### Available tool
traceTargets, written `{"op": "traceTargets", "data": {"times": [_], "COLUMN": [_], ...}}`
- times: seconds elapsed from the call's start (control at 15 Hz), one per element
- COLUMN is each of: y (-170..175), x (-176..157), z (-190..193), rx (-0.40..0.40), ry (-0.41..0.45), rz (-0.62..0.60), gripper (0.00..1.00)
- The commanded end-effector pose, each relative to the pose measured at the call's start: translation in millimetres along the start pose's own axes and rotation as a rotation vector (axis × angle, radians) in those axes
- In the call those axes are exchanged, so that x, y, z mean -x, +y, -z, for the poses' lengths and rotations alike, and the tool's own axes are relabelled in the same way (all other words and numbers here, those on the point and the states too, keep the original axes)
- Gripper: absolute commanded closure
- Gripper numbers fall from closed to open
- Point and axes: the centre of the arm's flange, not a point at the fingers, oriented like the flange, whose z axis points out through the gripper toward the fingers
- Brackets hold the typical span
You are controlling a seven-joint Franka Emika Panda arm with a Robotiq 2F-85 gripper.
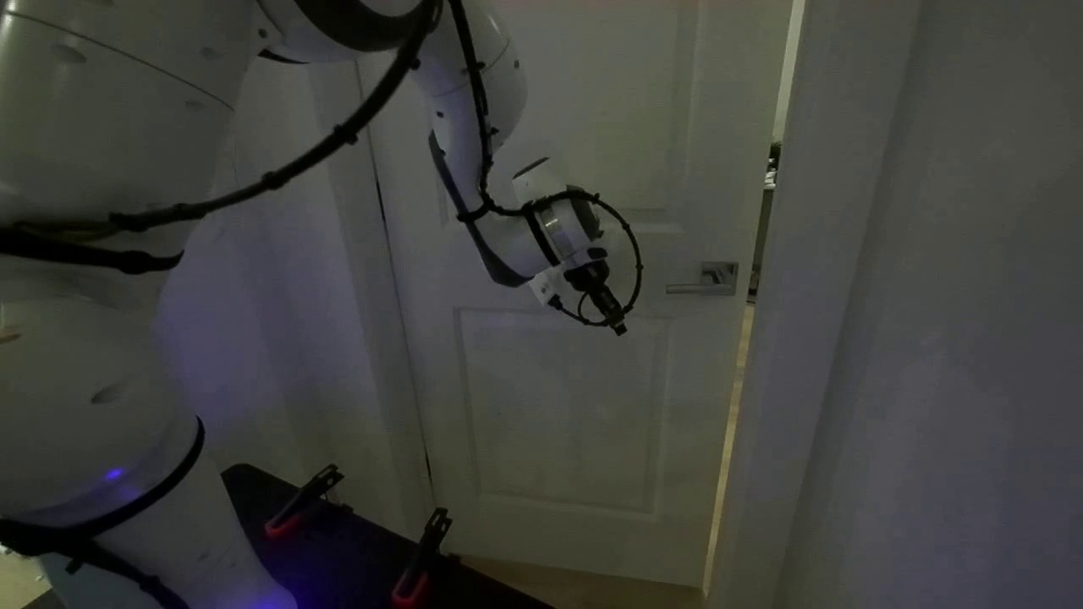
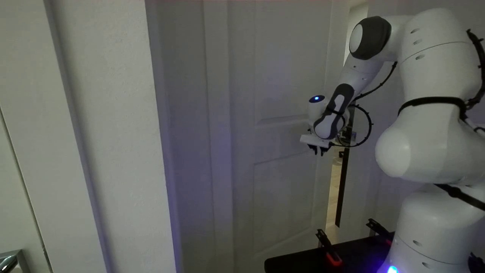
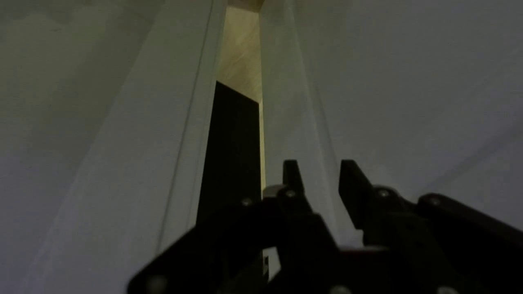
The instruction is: Close the door
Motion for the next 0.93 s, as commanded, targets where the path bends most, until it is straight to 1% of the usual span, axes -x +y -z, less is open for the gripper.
{"op": "traceTargets", "data": {"times": [0.0, 0.13, 0.2, 0.27, 0.33, 0.6, 0.87], "y": [-5.0, -11.0, -12.8, -14.5, -14.4, -2.6, 14.2], "x": [-16.8, -24.7, -29.0, -33.5, -38.4, -60.2, -78.0], "z": [48.4, 70.8, 81.4, 92.4, 101.7, 124.9, 128.4], "rx": [-0.023, -0.038, -0.04, -0.034, -0.023, 0.014, 0.071], "ry": [-0.044, -0.048, -0.043, -0.037, -0.028, 0.078, 0.212], "rz": [0.02, 0.035, 0.04, 0.043, 0.044, 0.019, -0.018], "gripper": [0.37, 0.21, 0.15, 0.06, 0.01, 0.0, 0.0]}}
